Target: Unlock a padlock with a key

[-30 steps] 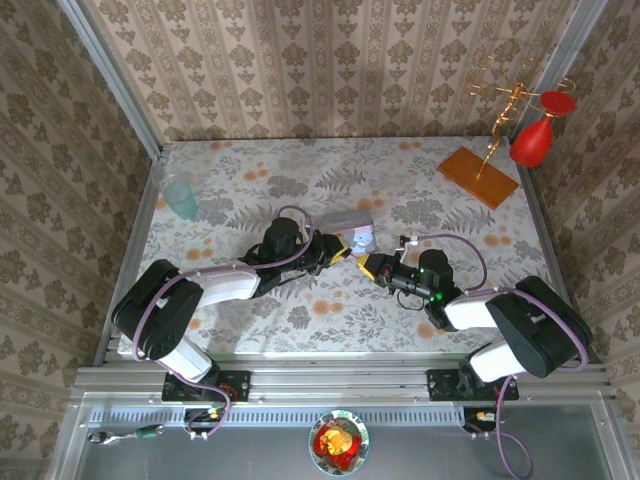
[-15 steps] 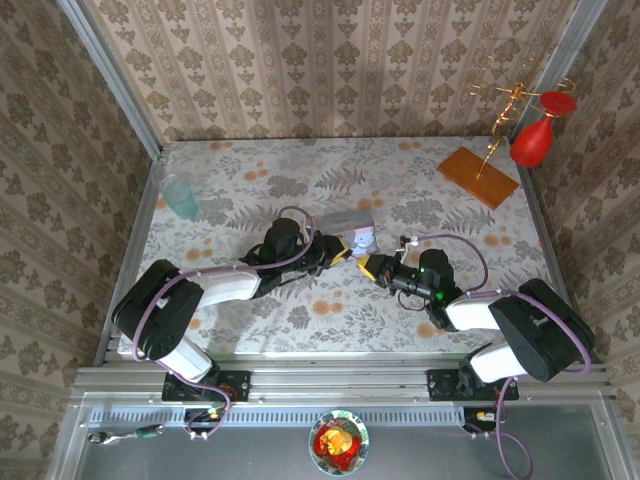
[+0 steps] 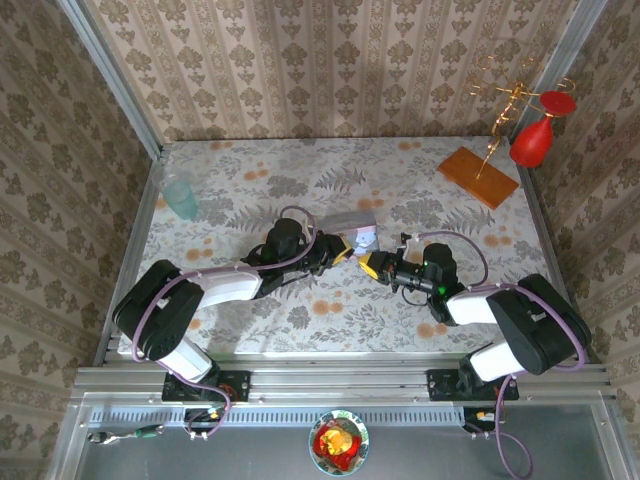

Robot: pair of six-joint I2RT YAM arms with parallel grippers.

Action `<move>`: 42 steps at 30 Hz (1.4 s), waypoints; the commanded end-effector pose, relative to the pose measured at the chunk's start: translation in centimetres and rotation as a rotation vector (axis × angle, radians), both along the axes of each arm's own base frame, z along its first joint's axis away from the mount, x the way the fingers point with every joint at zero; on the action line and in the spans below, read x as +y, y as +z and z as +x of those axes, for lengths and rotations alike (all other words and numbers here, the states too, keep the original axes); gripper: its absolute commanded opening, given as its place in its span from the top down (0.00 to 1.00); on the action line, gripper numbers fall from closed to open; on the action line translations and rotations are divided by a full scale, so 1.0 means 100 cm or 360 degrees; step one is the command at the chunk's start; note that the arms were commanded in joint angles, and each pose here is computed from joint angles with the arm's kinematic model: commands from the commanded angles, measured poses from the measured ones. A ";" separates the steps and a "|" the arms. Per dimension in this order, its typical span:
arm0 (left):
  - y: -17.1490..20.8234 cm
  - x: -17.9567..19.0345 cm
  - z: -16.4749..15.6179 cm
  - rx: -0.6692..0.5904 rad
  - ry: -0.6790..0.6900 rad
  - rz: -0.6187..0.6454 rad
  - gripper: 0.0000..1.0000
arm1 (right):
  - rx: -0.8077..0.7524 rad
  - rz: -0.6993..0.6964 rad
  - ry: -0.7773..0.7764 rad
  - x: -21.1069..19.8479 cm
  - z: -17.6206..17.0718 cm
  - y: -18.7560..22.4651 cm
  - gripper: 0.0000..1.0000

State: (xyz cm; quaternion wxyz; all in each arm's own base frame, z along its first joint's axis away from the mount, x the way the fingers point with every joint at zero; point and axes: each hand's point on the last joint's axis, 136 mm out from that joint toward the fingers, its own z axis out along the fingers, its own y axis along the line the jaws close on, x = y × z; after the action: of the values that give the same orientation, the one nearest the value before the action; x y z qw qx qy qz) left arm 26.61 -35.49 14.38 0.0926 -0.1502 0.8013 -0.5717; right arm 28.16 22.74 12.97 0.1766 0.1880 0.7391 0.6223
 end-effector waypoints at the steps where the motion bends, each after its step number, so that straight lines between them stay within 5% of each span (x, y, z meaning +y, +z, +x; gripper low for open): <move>1: 0.047 -0.025 -0.019 -0.0165 -0.0200 -0.0202 1.00 | -0.0130 0.0107 0.0014 0.007 0.012 0.032 1.00; 18: 0.041 -0.031 -0.023 -0.0159 -0.0228 -0.0194 1.00 | 0.0017 0.0249 -0.0012 0.012 0.023 0.035 1.00; 42: 0.021 -0.043 -0.040 -0.0146 -0.0376 -0.0074 1.00 | -0.0065 0.0160 0.0092 0.027 0.024 0.050 1.00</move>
State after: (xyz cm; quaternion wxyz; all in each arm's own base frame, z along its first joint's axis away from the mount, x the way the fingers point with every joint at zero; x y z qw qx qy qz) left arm 28.23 -35.42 13.53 0.1330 -0.1502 0.8118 -0.5484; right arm 29.66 23.64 12.54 0.1162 0.2400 0.7363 0.6219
